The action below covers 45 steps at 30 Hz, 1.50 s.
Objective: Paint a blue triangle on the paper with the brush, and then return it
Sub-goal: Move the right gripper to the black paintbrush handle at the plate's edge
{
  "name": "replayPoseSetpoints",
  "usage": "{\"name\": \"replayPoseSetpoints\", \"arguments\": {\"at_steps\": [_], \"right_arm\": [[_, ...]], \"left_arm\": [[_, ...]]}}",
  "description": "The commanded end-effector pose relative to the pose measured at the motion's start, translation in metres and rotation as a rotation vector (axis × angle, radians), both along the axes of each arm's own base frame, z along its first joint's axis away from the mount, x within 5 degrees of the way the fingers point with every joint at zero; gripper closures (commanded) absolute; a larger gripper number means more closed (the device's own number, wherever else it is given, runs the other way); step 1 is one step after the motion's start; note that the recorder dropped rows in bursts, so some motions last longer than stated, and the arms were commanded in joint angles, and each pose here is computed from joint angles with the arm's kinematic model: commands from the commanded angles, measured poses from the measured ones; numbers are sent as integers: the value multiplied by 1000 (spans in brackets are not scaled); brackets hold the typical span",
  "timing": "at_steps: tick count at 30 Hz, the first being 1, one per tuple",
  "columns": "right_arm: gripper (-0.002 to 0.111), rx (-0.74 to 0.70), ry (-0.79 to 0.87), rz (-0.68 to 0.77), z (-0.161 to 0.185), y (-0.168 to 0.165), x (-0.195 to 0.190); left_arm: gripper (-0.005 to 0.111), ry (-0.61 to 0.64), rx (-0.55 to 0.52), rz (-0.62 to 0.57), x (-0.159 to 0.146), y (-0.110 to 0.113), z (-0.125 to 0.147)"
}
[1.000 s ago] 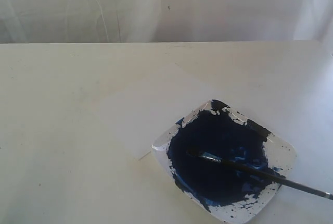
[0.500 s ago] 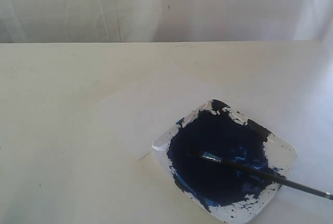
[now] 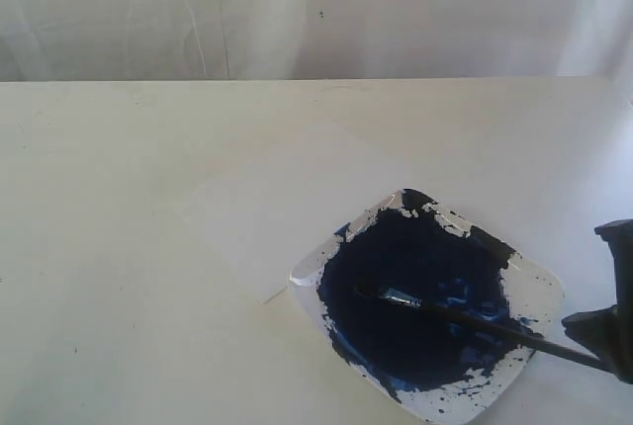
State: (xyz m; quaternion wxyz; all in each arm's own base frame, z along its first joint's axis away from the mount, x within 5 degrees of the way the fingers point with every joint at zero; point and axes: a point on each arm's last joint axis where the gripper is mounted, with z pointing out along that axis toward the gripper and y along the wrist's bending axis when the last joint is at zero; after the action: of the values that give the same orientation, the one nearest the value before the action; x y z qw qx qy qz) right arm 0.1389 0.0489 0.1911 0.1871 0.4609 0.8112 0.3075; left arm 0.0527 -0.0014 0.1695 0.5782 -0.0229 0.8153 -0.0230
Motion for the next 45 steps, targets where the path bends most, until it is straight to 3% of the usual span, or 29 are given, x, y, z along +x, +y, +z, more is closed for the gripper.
{"name": "replayPoseSetpoints", "arguments": {"at_steps": [1, 5, 7, 12, 14, 22, 28, 45], "right_arm": [[108, -6, -23, -26, 0, -1, 5], [108, 43, -2, -115, -2, -2, 9], [98, 41, -26, -127, -1, -3, 11], [54, 40, -26, -125, -1, -3, 11], [47, 29, -25, -115, -1, -3, 11], [63, 21, -16, -115, -3, -4, 10], [64, 138, 52, -324, -18, -9, 6], [64, 118, 105, -338, -31, -10, 2]], "left_arm": [[107, -6, -3, -5, 0, 0, -1], [107, -6, -3, -5, 0, 0, -1], [107, -6, -3, -6, 0, 0, -1], [107, -6, -4, -27, 0, -2, -1], [107, -6, -4, -27, 0, -2, -1], [107, -6, -4, -25, 0, -1, -1], [107, -6, -4, -25, 0, -1, -1], [107, -6, -4, -25, 0, -1, -1]]}}
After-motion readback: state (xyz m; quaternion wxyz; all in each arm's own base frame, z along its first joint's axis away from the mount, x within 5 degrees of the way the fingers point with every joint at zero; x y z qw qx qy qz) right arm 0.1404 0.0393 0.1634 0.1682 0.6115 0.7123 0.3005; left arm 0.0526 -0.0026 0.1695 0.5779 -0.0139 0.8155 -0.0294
